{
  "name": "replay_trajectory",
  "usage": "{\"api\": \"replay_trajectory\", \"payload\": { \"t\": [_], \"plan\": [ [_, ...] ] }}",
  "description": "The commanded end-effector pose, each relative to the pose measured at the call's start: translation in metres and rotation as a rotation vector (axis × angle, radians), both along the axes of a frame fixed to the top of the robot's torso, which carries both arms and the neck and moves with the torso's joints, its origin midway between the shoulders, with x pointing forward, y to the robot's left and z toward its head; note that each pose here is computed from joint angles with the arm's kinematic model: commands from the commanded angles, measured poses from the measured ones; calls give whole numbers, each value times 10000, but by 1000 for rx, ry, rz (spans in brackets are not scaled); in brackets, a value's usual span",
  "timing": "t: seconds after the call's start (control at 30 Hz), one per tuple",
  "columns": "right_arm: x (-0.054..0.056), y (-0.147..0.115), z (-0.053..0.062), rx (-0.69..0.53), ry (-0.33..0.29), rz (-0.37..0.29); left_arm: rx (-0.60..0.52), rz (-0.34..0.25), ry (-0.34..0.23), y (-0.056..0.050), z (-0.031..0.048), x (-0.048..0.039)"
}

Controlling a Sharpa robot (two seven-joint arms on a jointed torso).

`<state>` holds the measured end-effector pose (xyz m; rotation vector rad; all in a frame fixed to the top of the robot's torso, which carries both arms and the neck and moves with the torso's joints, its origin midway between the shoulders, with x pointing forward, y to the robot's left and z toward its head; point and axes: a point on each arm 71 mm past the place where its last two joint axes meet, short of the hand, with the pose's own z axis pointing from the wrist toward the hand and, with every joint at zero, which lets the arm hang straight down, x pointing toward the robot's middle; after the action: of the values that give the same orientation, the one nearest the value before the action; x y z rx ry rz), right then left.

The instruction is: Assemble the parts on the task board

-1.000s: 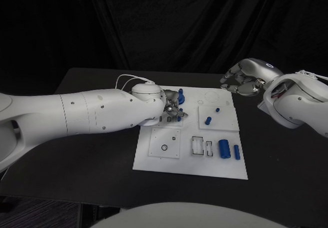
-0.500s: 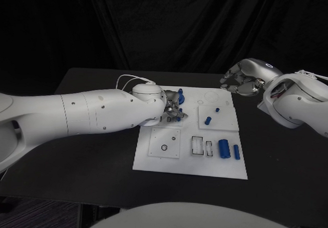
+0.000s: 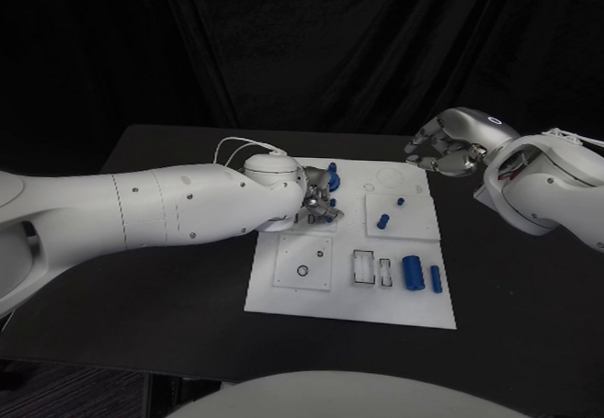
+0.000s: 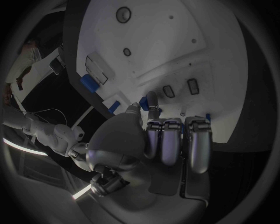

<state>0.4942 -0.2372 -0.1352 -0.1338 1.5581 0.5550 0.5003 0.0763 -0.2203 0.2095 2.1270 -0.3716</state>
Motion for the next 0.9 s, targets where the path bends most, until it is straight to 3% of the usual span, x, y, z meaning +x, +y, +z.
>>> {"api": "replay_trajectory", "payload": {
  "t": [0.03,0.57,0.8,0.9],
  "plan": [
    [3,-14,-16,-6,12,-22,2,-23,16,-16,-23,-20],
    [15,17,-26,-13,21,-19,0,-12,12,39,-26,-11],
    [19,3,-29,-16,25,-23,-8,9,6,120,-22,-6],
    [24,-1,-30,-16,25,-24,-29,35,33,162,-33,-6]
  ]
}}
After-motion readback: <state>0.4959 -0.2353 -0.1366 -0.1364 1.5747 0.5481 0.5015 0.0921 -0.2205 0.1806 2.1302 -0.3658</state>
